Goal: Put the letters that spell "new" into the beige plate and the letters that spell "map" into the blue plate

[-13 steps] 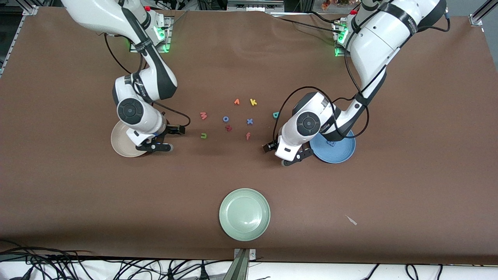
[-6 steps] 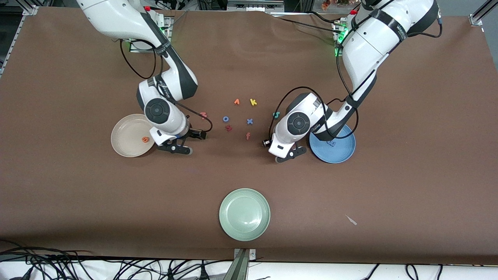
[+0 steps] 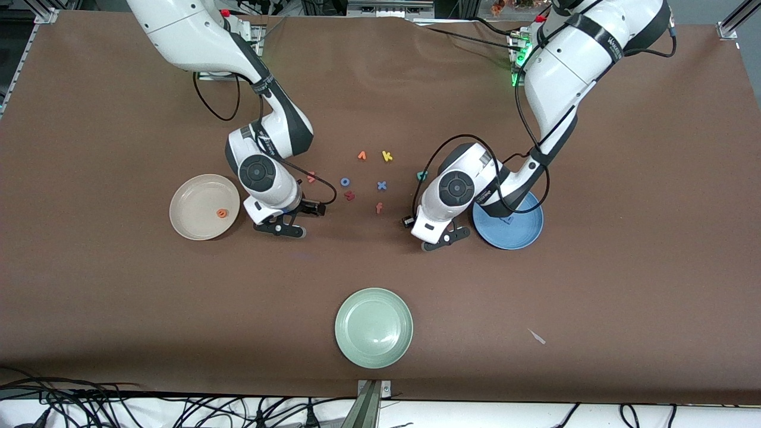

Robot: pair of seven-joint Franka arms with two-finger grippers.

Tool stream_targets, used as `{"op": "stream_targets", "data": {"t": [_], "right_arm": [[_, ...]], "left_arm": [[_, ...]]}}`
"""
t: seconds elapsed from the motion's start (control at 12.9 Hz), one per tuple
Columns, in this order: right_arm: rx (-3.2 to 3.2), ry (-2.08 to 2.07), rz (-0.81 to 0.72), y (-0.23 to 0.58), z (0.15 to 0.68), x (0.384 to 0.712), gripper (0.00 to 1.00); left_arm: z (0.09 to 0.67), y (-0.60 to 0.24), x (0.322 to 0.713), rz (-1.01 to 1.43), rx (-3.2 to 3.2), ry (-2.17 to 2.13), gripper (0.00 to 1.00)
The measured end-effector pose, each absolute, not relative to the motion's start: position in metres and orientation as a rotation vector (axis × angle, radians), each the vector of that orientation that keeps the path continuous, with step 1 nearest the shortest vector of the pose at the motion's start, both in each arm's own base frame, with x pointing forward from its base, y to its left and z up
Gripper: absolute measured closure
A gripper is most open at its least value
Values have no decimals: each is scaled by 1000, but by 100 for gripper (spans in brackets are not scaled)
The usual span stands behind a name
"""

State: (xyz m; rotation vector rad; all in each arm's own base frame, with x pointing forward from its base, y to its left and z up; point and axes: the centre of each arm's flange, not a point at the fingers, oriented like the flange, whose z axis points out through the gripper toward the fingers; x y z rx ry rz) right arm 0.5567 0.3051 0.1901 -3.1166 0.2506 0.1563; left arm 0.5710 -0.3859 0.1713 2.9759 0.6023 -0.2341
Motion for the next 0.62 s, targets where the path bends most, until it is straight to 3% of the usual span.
{"op": "stream_targets", "data": {"t": [0.23, 0.46, 0.54, 0.62], "right_arm": [[-3118, 236, 160, 313, 182, 556, 4], [-3123, 223, 173, 318, 176, 552, 10], [-3123, 221, 174, 319, 176, 551, 18], [-3124, 217, 174, 320, 175, 550, 18]], "left_arm": [[171, -382, 575, -192, 3002, 575, 46], [171, -379, 576, -179, 3013, 566, 56], [173, -379, 577, -175, 3012, 567, 66], [176, -379, 578, -166, 3012, 566, 71]]}}
